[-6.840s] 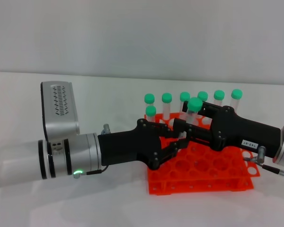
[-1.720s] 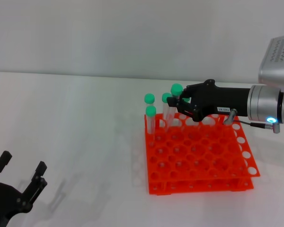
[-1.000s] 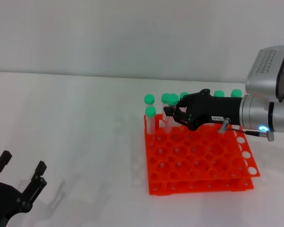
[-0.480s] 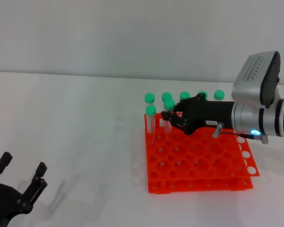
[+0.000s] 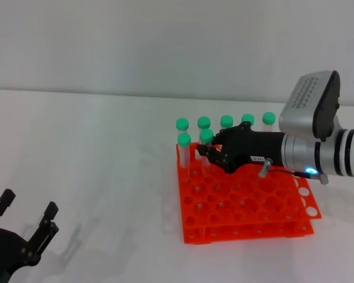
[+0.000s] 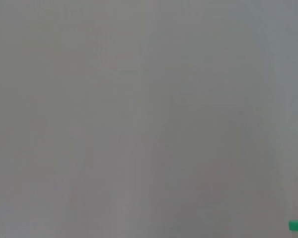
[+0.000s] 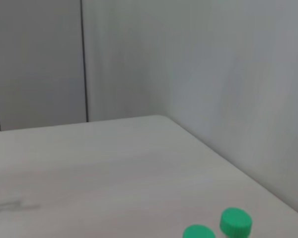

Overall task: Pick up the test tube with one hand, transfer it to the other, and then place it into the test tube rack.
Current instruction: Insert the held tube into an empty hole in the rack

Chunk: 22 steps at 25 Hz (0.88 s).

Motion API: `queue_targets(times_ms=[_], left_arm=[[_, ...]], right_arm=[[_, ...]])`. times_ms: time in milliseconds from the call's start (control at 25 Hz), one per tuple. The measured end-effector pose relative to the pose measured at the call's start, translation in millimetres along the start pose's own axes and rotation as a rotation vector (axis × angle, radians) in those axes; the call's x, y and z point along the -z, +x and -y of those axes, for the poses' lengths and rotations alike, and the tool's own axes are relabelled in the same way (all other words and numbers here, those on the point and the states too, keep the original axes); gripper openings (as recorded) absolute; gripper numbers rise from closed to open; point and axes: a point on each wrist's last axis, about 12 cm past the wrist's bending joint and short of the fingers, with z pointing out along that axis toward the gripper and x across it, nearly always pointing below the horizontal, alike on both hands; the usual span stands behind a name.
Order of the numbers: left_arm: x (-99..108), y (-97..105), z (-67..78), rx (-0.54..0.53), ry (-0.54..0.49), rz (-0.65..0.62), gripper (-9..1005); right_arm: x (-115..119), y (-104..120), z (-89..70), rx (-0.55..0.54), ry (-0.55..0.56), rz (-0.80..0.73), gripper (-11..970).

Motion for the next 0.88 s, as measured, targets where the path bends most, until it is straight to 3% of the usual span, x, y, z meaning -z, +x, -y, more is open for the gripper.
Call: queue_targets(times_ms=[880], left_arm=[[-0.4, -0.5, -0.5, -0.002, 0.0, 0.004, 806]], right_arm=[[-3.5, 5.5, -2.8, 0.025, 0.006, -0.044, 298]])
